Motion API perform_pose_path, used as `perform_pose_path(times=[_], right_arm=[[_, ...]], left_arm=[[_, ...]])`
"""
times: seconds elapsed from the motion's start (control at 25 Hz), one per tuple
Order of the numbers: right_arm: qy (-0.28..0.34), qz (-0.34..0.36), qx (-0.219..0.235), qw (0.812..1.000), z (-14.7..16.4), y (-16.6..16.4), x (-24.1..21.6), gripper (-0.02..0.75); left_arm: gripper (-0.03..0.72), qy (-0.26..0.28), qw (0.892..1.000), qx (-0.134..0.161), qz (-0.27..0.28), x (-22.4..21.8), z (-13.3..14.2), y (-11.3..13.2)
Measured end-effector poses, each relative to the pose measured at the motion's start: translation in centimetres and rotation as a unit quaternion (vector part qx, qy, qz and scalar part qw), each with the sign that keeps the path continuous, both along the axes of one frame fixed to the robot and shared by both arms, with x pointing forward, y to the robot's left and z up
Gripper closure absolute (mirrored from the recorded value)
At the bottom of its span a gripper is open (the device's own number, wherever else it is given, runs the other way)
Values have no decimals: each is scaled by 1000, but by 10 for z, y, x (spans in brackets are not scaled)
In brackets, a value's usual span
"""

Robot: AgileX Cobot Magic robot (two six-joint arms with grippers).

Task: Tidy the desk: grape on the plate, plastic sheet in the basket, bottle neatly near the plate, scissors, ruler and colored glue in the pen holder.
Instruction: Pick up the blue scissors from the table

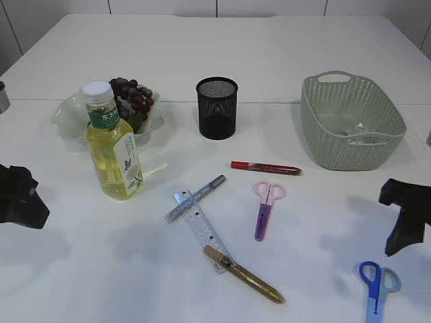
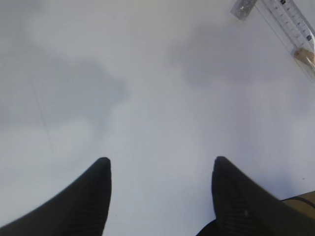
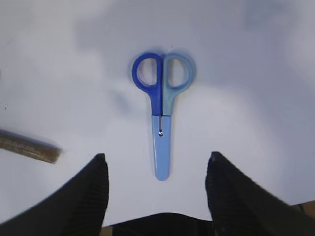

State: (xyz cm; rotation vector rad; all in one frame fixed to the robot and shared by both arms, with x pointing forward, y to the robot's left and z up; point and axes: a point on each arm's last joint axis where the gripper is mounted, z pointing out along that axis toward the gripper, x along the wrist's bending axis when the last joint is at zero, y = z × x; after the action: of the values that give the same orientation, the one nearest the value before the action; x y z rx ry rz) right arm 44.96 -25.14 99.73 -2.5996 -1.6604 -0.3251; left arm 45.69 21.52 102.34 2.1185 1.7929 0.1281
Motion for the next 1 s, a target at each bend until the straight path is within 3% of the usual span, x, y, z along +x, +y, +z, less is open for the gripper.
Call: perform_pose_path(times=[0.12, 0.4, 1.0], right_arm=[[0, -25, -13, 1000, -10, 10, 4, 250], [64, -24, -39, 997, -49, 15, 18, 250], [89, 7, -35, 995, -85, 21, 32, 256]], left_arm=[[219, 0, 1000, -1, 0, 0, 0, 0], [219, 0, 1000, -1, 0, 0, 0, 0], [219, 0, 1000, -1, 0, 0, 0, 0]])
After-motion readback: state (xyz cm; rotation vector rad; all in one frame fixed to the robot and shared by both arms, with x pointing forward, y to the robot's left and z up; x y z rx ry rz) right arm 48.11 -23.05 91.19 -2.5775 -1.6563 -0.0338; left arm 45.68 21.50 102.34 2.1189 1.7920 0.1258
